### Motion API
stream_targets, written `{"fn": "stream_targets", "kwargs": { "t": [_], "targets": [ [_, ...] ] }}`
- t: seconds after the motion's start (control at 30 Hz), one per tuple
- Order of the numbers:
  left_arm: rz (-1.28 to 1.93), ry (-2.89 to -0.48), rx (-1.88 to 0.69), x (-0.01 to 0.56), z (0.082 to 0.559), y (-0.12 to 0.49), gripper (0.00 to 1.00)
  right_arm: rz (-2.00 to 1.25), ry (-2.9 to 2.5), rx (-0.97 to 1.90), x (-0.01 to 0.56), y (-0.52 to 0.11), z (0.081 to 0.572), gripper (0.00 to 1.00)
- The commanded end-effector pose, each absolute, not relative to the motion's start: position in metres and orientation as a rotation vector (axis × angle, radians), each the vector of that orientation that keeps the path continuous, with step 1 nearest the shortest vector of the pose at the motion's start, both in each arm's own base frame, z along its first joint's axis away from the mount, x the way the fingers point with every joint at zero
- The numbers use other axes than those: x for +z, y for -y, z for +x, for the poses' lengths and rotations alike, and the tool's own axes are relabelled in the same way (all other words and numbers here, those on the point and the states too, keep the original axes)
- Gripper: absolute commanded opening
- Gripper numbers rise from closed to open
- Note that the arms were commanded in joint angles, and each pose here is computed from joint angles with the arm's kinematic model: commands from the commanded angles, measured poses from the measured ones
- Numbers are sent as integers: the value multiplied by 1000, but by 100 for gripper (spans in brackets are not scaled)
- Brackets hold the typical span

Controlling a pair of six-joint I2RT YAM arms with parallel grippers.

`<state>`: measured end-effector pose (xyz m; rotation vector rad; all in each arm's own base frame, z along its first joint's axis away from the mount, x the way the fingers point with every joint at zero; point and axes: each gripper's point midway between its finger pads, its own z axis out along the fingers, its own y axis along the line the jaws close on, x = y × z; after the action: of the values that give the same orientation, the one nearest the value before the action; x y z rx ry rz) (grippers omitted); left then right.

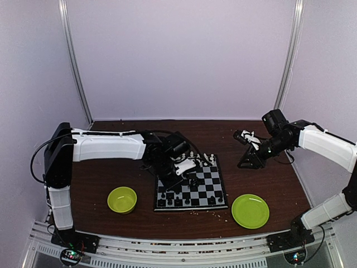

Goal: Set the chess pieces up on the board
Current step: Pick up the pawn from the chessboard, then place the pawn at f7.

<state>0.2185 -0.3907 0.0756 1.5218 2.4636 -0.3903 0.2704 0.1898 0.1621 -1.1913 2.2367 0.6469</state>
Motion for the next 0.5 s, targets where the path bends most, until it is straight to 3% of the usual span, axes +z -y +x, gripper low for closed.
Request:
{"fn": "stream_targets", "kwargs": {
  "t": [0.0,0.47],
  "targets": [
    [1560,-2454,-424,70,214,398,0,-1194,-2221,640,169,-190,274,30],
    [1557,-2482,-367,54,219,400,0,-1197,-2220,639,169,-190,274,30]
  ]
}}
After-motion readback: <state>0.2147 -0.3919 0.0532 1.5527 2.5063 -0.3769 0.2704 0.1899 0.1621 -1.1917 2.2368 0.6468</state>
